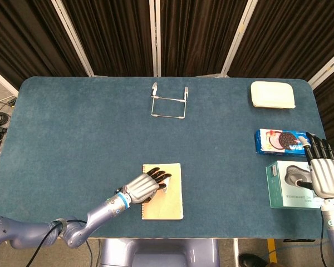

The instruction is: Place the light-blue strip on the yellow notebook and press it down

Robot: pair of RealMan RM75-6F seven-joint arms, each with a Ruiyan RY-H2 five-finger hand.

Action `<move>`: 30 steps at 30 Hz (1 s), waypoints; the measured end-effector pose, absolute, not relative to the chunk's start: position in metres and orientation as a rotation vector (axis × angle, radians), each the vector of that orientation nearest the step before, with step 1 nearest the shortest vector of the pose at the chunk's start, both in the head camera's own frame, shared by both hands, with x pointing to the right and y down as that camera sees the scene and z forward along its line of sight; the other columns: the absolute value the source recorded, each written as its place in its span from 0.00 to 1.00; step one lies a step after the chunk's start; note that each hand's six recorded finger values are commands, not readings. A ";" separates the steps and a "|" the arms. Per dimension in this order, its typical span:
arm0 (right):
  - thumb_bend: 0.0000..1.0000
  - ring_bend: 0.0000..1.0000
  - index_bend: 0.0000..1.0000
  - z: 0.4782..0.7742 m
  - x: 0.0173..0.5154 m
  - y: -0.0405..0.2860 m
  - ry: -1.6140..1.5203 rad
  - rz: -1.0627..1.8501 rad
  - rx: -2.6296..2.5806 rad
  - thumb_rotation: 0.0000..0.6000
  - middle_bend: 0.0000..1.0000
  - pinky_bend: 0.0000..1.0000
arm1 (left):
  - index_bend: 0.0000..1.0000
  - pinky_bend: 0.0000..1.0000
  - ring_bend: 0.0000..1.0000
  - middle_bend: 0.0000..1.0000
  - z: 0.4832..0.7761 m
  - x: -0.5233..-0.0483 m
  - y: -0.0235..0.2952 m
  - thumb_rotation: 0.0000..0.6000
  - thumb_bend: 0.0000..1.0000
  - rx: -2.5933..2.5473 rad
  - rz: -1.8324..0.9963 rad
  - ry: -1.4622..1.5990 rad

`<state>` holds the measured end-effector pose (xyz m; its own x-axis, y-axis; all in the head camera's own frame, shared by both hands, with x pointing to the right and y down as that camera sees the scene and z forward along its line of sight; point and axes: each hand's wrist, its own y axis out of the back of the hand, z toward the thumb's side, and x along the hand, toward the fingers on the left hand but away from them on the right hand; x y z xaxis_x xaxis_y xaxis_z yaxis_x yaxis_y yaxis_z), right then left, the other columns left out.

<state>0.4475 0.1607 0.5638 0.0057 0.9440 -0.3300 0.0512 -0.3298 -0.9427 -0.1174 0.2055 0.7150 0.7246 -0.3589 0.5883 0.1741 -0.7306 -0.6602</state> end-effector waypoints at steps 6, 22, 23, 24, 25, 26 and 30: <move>0.00 0.00 0.00 0.562 0.449 0.160 -1.080 1.428 -1.492 1.00 0.00 0.00 | 0.32 0.00 0.00 0.00 0.718 -0.119 0.210 1.00 0.88 -2.195 -0.952 0.131; 0.00 0.00 0.00 0.559 0.448 0.161 -1.088 1.417 -1.492 1.00 0.00 0.00 | 0.32 0.00 0.00 0.00 0.708 -0.122 0.208 1.00 0.87 -2.172 -0.916 0.171; 0.00 0.00 0.00 0.558 0.448 0.161 -1.089 1.417 -1.493 1.00 0.00 0.00 | 0.32 0.00 0.00 0.00 0.708 -0.123 0.209 1.00 0.87 -2.170 -0.917 0.168; 0.00 0.00 0.00 0.558 0.448 0.161 -1.089 1.416 -1.493 1.00 0.00 0.00 | 0.32 0.00 0.00 0.00 0.709 -0.124 0.210 1.00 0.87 -2.168 -0.920 0.164; 0.00 0.00 0.00 0.558 0.448 0.161 -1.089 1.416 -1.493 1.00 0.00 0.00 | 0.32 0.00 0.00 0.00 0.710 -0.125 0.211 1.00 0.87 -2.167 -0.924 0.162; 0.00 0.00 0.00 0.558 0.448 0.161 -1.090 1.415 -1.492 1.00 0.00 0.00 | 0.32 0.00 0.00 0.00 0.711 -0.126 0.211 1.00 0.87 -2.166 -0.928 0.160; 0.00 0.00 0.00 0.557 0.448 0.160 -1.094 1.415 -1.491 1.00 0.00 0.00 | 0.32 0.00 0.00 0.00 0.716 -0.127 0.214 1.00 0.87 -2.163 -0.942 0.150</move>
